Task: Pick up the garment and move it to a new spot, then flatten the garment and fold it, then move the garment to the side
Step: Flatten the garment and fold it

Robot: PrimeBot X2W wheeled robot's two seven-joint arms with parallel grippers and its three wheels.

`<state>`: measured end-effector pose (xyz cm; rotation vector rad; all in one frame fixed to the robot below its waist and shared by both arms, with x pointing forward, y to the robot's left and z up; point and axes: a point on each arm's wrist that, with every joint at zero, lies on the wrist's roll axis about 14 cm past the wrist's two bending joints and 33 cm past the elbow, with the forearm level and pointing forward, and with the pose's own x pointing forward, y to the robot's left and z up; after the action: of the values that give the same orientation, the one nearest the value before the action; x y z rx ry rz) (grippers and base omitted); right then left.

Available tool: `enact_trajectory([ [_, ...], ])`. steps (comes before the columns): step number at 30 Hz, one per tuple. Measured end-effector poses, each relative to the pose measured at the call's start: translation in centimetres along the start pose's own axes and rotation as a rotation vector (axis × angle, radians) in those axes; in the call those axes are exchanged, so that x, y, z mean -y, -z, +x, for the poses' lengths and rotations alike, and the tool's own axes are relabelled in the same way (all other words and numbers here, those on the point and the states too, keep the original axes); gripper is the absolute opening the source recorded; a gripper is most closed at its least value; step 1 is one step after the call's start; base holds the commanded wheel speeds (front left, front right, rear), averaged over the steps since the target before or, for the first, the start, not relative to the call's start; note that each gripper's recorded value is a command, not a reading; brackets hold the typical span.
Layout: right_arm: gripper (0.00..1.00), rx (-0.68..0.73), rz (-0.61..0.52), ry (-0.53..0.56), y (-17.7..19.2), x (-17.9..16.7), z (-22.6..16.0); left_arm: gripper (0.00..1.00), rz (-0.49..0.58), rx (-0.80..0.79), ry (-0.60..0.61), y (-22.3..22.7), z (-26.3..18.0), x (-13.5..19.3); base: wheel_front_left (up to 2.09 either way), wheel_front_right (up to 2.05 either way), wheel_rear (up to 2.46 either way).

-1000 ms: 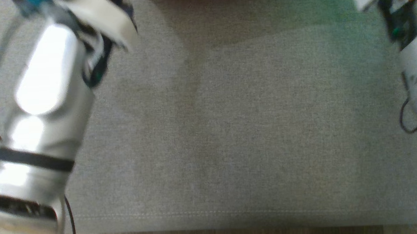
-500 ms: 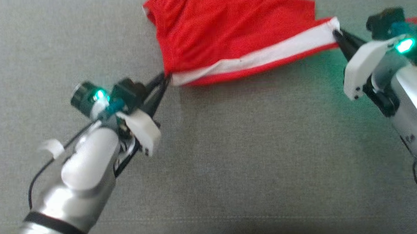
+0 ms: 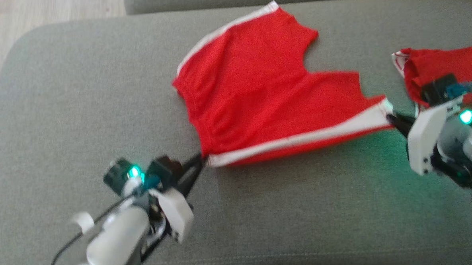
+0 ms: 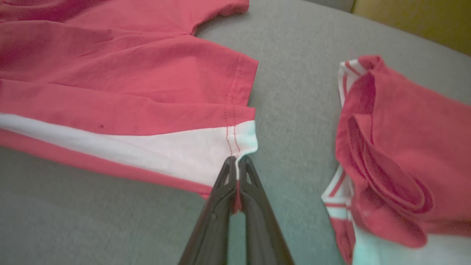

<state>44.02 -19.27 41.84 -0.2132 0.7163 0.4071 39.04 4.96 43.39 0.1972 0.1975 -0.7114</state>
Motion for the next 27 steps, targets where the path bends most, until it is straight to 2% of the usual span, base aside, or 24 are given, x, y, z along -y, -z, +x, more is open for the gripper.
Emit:
enact_trajectory([
  [3,0.0,-0.036,0.016,-0.004,1.4,0.1,-1.2,0.0,-0.025,-0.008,0.029,0.5,-0.7,1.7,0.0,0.0,0.0],
  [4,0.0,-0.062,0.025,-0.003,2.3,0.4,-2.4,0.0,-0.056,-0.026,0.06,1.2,-1.4,3.4,0.0,0.0,0.0],
  [9,0.0,-0.121,0.043,-0.03,4.0,0.0,-5.3,0.0,-0.126,-0.058,0.139,1.8,-3.4,7.3,0.0,0.0,0.0],
  [17,0.0,-0.279,0.055,-0.088,8.1,-1.1,-9.1,0.0,-0.2,-0.077,0.186,1.4,-6.2,9.2,0.0,0.0,0.0],
  [20,0.0,-0.241,0.051,-0.087,6.6,-0.7,-9.4,0.0,-0.229,-0.046,0.183,0.4,-6.6,9.4,0.0,0.0,0.0],
  [27,0.0,-0.122,0.051,-0.105,0.7,-0.3,-7.9,0.0,-0.247,0.028,0.117,-1.8,-6.2,7.2,0.0,0.0,0.0],
])
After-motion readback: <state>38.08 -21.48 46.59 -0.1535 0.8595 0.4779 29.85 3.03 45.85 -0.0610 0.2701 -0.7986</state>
